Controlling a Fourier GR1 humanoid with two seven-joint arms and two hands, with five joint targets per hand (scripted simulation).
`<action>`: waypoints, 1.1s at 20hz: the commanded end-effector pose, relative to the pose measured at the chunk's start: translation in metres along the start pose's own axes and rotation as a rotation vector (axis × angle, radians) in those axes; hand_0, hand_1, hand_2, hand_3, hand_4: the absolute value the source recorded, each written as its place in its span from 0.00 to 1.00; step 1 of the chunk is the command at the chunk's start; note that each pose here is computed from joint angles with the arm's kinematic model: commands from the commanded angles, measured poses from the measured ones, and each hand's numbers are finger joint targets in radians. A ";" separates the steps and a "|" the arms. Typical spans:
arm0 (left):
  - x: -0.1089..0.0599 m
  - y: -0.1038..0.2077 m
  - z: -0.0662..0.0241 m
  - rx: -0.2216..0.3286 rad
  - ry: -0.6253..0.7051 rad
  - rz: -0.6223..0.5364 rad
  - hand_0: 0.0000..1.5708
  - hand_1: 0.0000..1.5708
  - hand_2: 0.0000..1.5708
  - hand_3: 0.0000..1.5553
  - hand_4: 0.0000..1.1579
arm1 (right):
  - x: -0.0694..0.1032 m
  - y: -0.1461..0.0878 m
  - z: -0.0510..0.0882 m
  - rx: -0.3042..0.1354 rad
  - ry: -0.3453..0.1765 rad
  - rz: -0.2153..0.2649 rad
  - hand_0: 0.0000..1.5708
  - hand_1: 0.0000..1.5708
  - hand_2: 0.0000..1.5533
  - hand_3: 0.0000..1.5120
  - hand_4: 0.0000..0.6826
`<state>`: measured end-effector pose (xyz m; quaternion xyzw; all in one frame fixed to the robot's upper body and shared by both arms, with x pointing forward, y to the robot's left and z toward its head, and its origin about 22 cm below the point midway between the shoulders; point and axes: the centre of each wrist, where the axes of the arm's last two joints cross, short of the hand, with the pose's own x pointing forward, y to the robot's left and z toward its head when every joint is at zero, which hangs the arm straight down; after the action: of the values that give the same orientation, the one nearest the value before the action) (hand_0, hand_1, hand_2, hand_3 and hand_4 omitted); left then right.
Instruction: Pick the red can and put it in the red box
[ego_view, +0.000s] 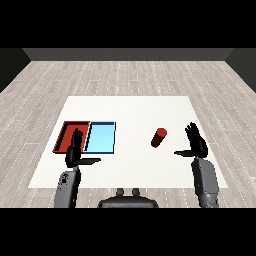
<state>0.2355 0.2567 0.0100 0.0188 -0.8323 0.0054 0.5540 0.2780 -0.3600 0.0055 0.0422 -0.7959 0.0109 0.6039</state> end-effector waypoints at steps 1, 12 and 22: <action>0.002 -0.010 0.0069 0.016 -0.011 -0.005 0.00 0.00 0.00 0.00 0.00 | -0.005 0.000 -0.009 -0.024 -0.003 -0.020 0.00 0.00 0.00 0.00 0.00; 0.001 -0.002 0.0222 0.001 -0.009 0.017 0.00 0.00 0.00 0.00 0.00 | -0.023 0.033 -0.023 -0.021 0.024 -0.058 0.00 0.00 0.00 0.00 0.00; -0.004 -0.012 -0.0027 0.018 0.009 0.039 0.00 0.00 0.00 0.00 0.00 | -0.049 0.045 -0.033 0.004 0.075 -0.128 0.00 0.00 0.00 0.00 0.00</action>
<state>0.2365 0.2486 0.0107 0.0130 -0.8318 0.0154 0.5548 0.3196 -0.3231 -0.0253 0.0803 -0.7756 -0.0190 0.6259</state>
